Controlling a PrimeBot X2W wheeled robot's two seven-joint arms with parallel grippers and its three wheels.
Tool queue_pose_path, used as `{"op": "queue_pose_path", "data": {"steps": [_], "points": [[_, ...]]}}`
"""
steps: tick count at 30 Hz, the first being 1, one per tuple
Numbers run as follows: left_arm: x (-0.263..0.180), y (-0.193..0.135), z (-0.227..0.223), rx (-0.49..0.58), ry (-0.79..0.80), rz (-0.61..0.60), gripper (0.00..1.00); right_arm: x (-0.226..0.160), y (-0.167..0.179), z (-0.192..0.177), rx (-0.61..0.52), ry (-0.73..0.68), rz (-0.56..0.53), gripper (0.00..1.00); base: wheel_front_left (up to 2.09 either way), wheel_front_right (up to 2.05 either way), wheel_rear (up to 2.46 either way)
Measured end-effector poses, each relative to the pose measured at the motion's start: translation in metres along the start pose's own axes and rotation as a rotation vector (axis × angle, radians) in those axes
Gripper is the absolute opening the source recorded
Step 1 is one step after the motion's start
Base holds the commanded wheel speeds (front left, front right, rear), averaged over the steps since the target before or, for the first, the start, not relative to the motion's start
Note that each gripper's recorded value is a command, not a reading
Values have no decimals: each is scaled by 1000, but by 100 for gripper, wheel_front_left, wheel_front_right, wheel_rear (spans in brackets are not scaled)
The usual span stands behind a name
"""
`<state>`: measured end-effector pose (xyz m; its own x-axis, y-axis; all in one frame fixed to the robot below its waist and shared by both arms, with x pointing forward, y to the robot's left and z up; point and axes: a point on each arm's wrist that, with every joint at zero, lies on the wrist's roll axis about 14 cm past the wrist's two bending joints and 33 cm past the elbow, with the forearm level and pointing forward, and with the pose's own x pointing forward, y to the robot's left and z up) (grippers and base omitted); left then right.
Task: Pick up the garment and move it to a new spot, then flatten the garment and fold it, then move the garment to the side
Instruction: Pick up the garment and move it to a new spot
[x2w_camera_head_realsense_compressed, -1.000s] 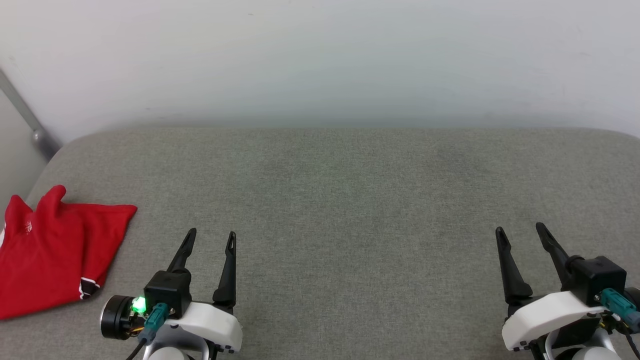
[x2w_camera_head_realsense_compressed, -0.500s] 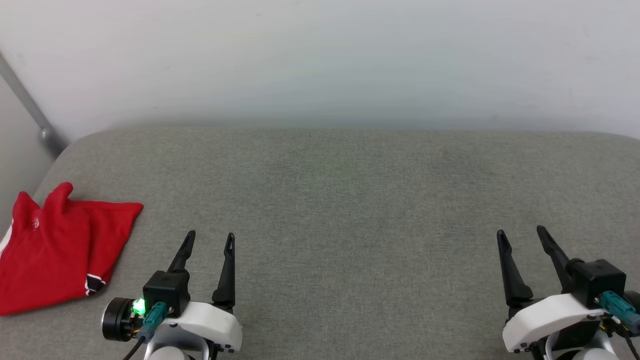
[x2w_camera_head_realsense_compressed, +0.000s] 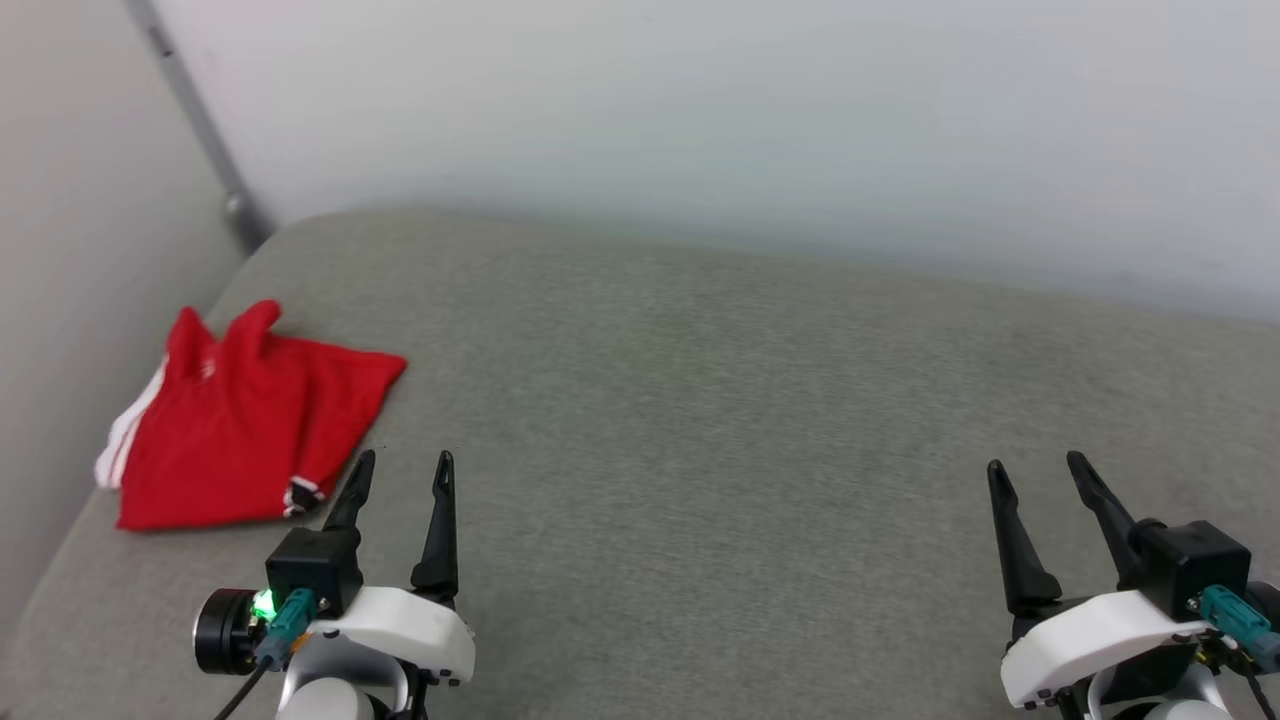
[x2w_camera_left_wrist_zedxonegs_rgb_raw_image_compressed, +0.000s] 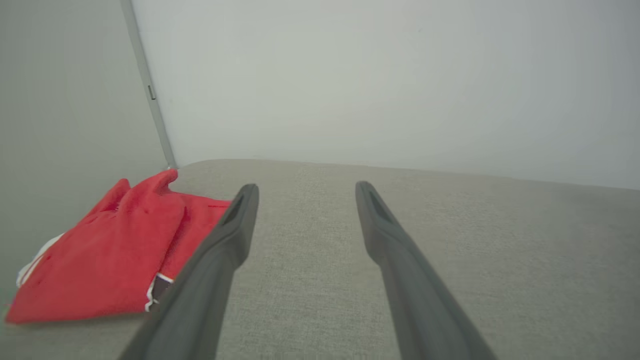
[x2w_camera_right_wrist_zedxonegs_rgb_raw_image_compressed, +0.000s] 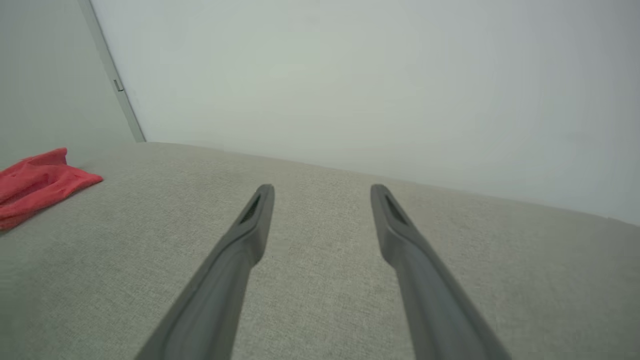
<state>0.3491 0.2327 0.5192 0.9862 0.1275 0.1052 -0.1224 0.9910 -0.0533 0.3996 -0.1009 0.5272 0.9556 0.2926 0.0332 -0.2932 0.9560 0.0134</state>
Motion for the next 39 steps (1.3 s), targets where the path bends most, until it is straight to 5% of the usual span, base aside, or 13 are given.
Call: {"op": "queue_pose_path", "data": {"steps": [19, 32, 39], "points": [[-79, 130, 15, 30, -13, 427, 100, 59, 143, 2, 35, -13, 412, 100, 0, 0, 0], [-84, 148, 20, 54, -17, 509, 100, 72, 160, -9, 44, 12, 461, 100, 0, 0, 0], [-38, 159, 56, 107, -97, 450, 100, 80, 144, -13, 31, 20, 417, 100, 0, 0, 0]]}}
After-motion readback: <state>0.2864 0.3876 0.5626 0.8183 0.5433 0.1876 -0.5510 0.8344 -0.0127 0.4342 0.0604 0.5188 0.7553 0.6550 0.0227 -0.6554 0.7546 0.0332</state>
